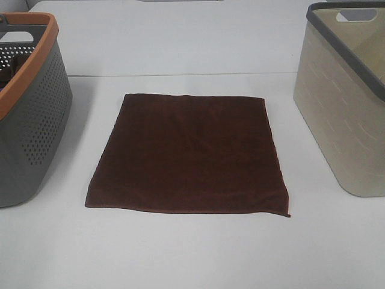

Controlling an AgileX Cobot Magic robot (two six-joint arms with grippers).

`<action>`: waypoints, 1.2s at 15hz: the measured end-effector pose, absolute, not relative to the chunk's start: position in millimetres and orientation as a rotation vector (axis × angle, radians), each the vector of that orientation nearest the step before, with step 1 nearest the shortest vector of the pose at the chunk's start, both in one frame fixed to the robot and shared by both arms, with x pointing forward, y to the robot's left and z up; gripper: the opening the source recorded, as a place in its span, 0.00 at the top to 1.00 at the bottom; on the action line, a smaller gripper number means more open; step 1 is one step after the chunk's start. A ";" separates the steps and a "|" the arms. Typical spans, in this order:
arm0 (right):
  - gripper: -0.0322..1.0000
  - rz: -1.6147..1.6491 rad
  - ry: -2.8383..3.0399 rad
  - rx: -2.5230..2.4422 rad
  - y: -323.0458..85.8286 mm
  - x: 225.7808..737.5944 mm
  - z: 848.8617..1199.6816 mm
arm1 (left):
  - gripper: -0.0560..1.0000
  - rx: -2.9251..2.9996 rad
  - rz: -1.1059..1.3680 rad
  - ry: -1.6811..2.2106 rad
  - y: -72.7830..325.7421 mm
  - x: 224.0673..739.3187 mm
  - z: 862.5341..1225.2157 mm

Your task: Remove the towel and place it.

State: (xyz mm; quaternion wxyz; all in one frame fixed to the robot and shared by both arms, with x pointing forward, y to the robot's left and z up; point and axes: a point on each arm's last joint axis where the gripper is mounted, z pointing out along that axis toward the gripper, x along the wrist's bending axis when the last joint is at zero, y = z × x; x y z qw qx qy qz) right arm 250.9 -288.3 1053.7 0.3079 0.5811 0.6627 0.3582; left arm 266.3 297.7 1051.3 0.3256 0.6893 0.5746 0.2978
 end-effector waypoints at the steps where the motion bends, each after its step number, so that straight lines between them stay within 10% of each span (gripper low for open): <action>1: 0.13 0.958 1.741 1.525 -288.2 248.4 1053.9 | 0.01 1.793 0.792 1.516 298.2 265.2 1051.5; 18: 0.13 1.026 1.669 1.450 -287.9 231.9 1053.2 | 0.01 1.622 0.942 1.431 301.8 234.5 1053.7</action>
